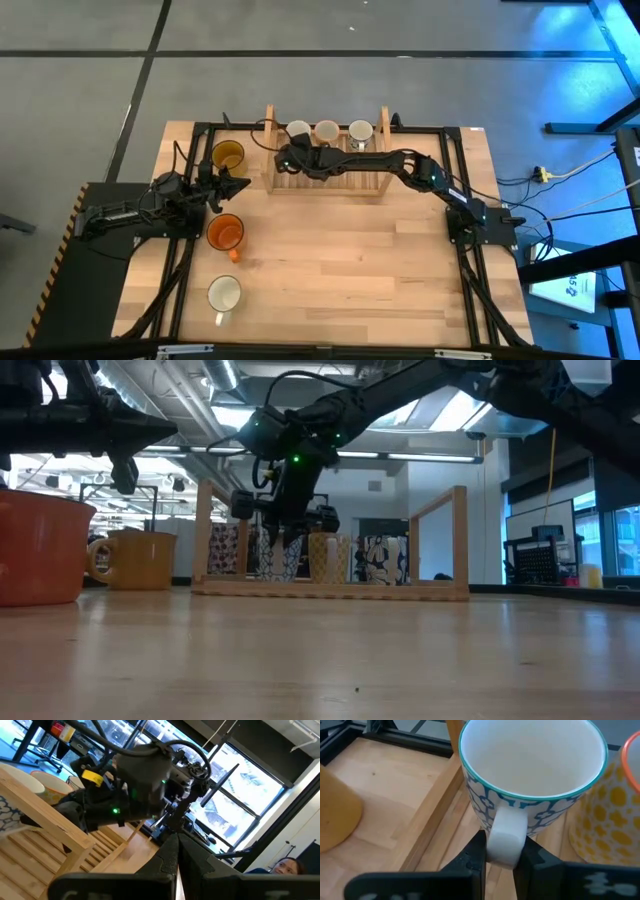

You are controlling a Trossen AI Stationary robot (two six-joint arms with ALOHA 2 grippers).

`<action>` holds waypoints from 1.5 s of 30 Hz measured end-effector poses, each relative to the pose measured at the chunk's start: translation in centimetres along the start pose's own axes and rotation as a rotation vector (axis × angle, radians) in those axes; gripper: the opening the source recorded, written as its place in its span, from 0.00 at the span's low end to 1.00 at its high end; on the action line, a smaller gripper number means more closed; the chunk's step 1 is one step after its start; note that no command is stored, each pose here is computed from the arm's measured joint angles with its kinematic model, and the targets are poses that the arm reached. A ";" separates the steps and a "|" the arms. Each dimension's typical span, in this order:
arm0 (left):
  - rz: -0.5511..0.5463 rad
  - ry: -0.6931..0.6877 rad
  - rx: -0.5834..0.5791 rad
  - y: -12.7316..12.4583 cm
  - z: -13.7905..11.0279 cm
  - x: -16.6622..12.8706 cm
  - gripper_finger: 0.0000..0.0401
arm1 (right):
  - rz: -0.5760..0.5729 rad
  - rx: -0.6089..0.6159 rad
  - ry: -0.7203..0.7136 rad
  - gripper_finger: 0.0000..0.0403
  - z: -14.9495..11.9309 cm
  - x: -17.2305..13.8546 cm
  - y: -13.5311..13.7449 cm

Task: Place coffee mugs
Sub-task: Put the white patterned mug on the shelf, then put the orange mug on the shelf

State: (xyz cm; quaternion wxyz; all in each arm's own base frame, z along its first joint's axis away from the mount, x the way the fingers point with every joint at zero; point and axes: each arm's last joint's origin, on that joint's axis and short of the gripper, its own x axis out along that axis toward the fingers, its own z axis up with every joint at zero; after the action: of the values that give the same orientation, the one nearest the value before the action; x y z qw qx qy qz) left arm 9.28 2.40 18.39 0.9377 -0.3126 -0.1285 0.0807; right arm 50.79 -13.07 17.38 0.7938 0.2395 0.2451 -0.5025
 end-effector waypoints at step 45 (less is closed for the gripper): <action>0.022 0.014 0.000 0.2 -0.2 0.0 0.01 | 0.088 -0.061 0.069 0.57 1.9 -4.6 0.4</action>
State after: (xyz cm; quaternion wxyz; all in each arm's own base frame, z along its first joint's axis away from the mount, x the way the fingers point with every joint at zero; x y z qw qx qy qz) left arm 9.32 2.43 18.16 0.9376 -0.3147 -0.1184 0.0887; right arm 49.66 -11.00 21.81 0.8131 0.2429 0.2766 -0.4509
